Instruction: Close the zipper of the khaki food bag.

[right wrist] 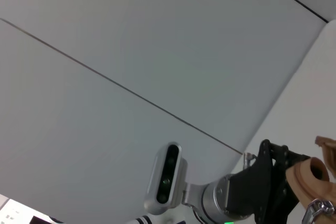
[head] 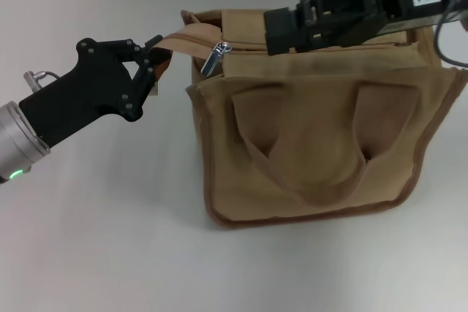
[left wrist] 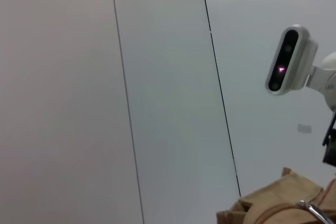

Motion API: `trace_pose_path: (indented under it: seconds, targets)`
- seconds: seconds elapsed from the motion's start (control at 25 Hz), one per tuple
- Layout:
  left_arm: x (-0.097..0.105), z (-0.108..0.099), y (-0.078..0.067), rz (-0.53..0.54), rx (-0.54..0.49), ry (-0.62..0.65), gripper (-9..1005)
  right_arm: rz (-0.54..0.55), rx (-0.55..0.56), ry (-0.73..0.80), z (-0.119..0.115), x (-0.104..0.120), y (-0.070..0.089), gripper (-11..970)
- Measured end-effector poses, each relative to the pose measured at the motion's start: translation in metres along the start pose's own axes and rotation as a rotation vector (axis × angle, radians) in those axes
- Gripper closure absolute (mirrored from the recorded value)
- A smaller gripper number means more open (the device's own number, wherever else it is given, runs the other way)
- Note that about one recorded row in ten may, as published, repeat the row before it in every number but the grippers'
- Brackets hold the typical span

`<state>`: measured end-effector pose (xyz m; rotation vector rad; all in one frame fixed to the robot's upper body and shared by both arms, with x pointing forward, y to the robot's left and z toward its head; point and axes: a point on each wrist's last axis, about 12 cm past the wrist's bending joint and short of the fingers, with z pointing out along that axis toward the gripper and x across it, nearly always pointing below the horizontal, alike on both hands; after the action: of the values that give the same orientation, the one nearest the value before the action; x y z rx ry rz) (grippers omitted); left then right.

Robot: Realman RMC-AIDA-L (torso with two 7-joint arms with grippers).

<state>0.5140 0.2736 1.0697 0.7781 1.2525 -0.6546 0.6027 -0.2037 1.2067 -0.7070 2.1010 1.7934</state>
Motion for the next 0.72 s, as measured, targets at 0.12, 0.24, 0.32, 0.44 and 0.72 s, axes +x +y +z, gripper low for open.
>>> trace_pose_path:
  seconds: [0.12, 0.24, 0.32, 0.44, 0.72]
  targets:
    - [0.000, 0.001, 0.000, -0.002, 0.002, -0.002, 981, 0.007, 0.011, 0.008, 0.004, -0.001, -0.001, 222]
    - [-0.001, 0.003, 0.001, -0.001, 0.006, -0.005, 981, 0.016, 0.029, 0.010, 0.009, -0.003, -0.003, 222]
    - [-0.002, 0.005, 0.002, 0.000, 0.009, -0.007, 981, 0.024, 0.036, 0.013, 0.013, -0.004, -0.004, 222]
    - [-0.003, 0.008, 0.003, 0.000, 0.011, -0.015, 981, 0.034, 0.044, 0.026, 0.018, -0.005, -0.005, 222]
    - [-0.007, 0.013, 0.006, 0.001, 0.010, -0.039, 981, 0.057, 0.068, 0.035, 0.029, -0.005, -0.008, 222]
